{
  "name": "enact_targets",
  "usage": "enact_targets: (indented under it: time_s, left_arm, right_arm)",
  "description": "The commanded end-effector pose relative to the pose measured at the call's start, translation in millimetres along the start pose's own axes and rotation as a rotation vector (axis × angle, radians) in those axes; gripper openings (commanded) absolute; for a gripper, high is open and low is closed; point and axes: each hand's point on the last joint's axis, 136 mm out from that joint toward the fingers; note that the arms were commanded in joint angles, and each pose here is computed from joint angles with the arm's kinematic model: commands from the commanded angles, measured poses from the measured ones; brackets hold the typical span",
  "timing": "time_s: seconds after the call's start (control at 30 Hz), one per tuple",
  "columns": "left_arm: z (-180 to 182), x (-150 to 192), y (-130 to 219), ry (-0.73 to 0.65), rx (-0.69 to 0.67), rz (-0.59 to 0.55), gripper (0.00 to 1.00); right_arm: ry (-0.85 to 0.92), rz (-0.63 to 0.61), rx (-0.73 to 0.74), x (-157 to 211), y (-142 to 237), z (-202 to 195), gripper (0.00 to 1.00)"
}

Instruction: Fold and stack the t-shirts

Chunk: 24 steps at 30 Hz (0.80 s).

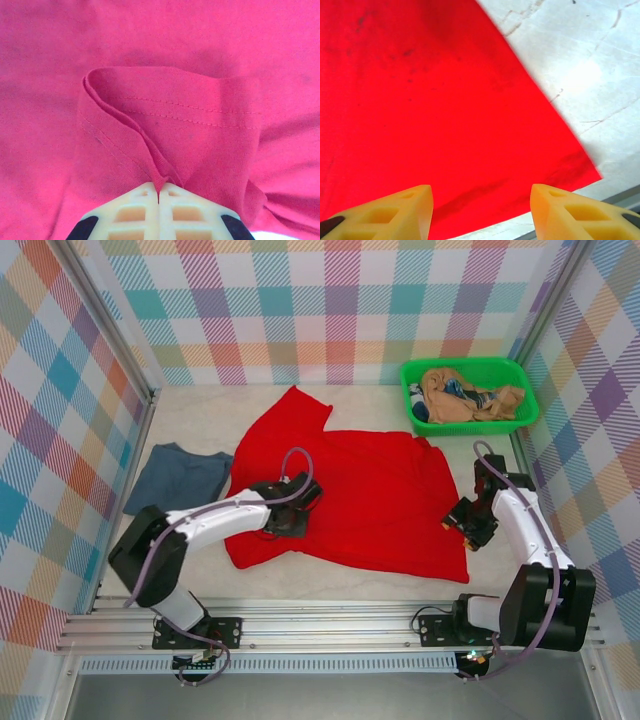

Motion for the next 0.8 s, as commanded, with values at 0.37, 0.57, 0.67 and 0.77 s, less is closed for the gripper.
enact_targets:
  time_s: [0.37,0.57,0.67,0.77]
  left_arm:
    - [4.9,26.7,-8.0,0.029,-0.005,0.066,0.09]
    - [3.6,33.5,-29.4,0.039,-0.026,0.104,0.18]
    - [6.6,33.1,-28.9,0.050,-0.028,0.100,0.21]
    - [15.3,36.6,-30.9,0.071,-0.035,0.114,0.22]
  right_arm:
    - [-0.056,0.109,0.026,4.8,-17.6,6.3,0.53]
    - [-0.095,0.164,0.070,13.4,-41.3,2.9,0.49]
    - [-0.137,0.181,0.114,9.7,-57.6,-3.3,0.47]
    - [-0.198,0.208,0.135,-2.0,-73.1,-7.0,0.43]
Point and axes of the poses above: each hand's point on the last joint's axis, 136 mm out from that joint toward the fingers, its own y axis back along the fingers, its own z axis along the line the jaws close on, x = y × z
